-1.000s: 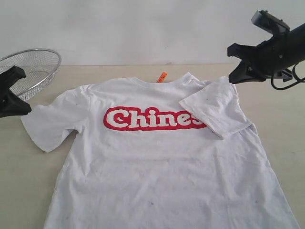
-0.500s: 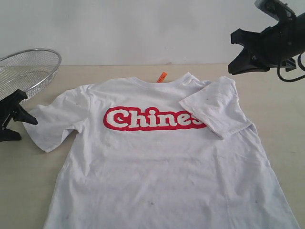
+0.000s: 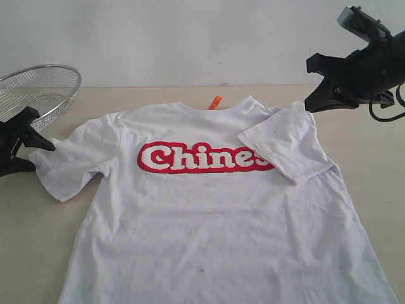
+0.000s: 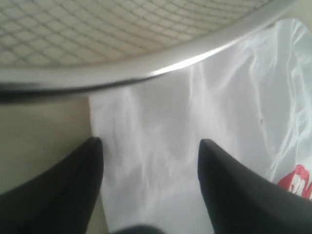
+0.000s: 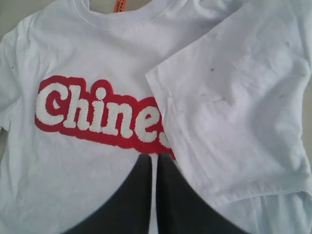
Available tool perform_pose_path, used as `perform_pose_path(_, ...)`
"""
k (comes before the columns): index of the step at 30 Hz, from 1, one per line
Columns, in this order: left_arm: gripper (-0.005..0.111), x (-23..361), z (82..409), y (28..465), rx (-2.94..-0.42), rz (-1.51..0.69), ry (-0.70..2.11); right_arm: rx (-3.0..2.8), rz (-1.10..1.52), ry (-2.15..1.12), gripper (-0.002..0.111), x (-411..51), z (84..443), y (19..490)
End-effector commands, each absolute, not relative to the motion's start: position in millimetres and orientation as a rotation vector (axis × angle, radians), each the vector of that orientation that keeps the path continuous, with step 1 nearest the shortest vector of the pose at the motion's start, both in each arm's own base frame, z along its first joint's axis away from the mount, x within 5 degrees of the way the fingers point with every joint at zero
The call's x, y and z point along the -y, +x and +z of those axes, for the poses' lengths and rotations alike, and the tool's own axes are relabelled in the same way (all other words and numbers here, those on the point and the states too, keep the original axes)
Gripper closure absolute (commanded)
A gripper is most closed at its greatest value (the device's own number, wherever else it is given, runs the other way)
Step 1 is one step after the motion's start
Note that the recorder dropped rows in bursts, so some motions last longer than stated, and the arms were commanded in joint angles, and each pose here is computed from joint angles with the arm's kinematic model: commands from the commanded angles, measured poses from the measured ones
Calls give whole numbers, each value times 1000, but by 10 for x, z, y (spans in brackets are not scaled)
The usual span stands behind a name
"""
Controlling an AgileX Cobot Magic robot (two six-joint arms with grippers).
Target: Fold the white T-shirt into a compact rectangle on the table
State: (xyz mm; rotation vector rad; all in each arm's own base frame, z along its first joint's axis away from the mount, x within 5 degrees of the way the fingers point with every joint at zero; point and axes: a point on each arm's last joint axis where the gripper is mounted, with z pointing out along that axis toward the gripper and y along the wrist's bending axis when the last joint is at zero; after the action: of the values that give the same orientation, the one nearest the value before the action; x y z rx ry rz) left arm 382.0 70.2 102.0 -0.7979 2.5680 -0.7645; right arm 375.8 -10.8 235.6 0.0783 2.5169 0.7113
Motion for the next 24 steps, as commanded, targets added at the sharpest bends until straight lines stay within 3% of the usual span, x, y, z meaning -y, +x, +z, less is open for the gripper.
perform_pose_path(1,51,-717,726,3761,-2650,-723,-765,-2495,691,72,109,126,2410,3748)
perform_pose_path(4,53,-708,715,3776,-2632,-743,-757,-2492,686,75,109,129,2411,3752)
perform_pose_path(10,74,-658,678,3816,-2583,-822,-732,-2490,684,80,109,132,2411,3755)
perform_pose_path(19,81,-535,552,3819,-2615,-858,-733,-2498,698,89,109,125,2410,3747)
perform_pose_path(24,102,-469,596,3845,-2571,-955,-709,-2501,703,85,109,122,2409,3743)
